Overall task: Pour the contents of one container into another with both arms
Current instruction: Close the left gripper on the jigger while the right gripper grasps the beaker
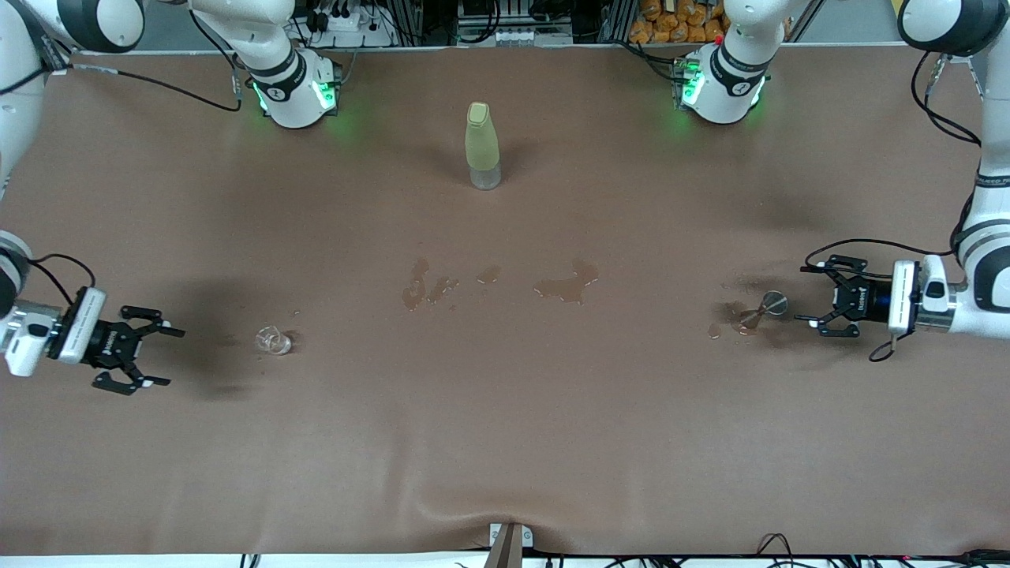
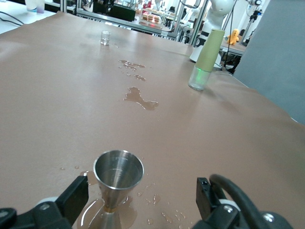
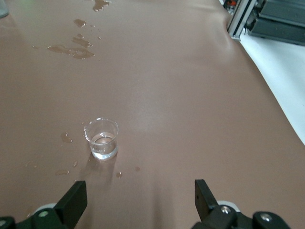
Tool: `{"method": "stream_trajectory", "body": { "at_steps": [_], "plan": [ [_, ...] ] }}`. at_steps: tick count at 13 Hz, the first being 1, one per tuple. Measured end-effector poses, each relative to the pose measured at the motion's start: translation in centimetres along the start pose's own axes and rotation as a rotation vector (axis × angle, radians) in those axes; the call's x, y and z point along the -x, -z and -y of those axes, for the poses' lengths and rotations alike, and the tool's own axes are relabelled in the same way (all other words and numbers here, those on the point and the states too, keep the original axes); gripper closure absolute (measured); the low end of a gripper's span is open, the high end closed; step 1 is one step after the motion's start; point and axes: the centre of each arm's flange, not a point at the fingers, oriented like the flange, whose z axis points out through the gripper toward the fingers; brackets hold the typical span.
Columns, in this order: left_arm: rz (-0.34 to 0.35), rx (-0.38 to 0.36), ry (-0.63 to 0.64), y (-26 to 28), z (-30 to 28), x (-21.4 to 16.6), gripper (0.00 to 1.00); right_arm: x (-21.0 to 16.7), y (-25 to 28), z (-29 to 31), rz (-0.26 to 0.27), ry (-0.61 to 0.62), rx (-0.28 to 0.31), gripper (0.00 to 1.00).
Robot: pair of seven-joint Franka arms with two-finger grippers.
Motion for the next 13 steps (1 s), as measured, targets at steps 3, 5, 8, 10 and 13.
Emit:
{"method": "stream_trajectory", "body": {
  "at_steps": [3,5,8,10,13],
  "plan": [
    [-0.008,-0.004,-0.019,-1.1,0.4,2.0,0.0,2.5,-2.5,1.4,-0.08,0.026,0.007,0.0],
    [-0.014,-0.006,-0.031,-1.7,0.5,3.1,0.0,4.0,-4.0,2.6,-0.127,0.04,0.009,0.0],
    [-0.028,-0.016,-0.037,-2.4,0.8,4.3,0.0,5.6,-6.1,4.5,-0.201,0.065,0.014,0.0],
    [-0.025,-0.025,-0.052,-2.7,1.0,4.7,0.0,6.6,-7.4,5.8,-0.236,0.06,0.024,0.0],
    [-0.018,-0.03,-0.059,-2.9,1.3,4.6,0.15,7.9,-9.6,7.1,-0.3,0.029,0.04,0.0]
  ]
}}
